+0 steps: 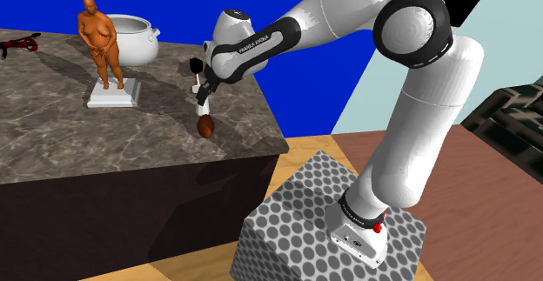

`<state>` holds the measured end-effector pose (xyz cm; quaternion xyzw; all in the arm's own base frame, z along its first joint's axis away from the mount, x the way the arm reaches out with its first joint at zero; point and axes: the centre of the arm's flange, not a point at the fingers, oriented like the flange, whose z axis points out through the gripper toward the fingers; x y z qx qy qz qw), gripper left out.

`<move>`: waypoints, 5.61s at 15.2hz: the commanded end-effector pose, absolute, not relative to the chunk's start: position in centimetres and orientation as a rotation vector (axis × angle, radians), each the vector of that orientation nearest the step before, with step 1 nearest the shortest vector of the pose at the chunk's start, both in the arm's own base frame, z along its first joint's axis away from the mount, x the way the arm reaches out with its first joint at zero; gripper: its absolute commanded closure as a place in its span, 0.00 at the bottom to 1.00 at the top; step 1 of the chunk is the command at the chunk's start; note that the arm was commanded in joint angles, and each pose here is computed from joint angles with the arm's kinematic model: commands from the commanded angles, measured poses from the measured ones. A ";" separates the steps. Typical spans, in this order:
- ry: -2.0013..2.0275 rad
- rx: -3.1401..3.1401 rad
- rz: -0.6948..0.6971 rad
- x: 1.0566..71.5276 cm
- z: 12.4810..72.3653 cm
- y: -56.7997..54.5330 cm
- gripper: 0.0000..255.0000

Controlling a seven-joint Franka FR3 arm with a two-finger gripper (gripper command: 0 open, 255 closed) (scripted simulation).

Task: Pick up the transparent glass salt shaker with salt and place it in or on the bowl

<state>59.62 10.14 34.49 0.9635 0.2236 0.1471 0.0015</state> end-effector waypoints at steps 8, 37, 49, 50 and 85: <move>0.702 3.024 0.462 60.0 33.2 10.3 0.00; 0.702 3.024 0.462 60.0 42.2 10.3 1.00; 0.702 3.024 0.462 60.0 48.5 10.3 1.00; 0.702 3.024 0.462 60.0 49.0 10.3 1.00; 0.702 3.024 0.462 74.3 47.5 -17.5 1.00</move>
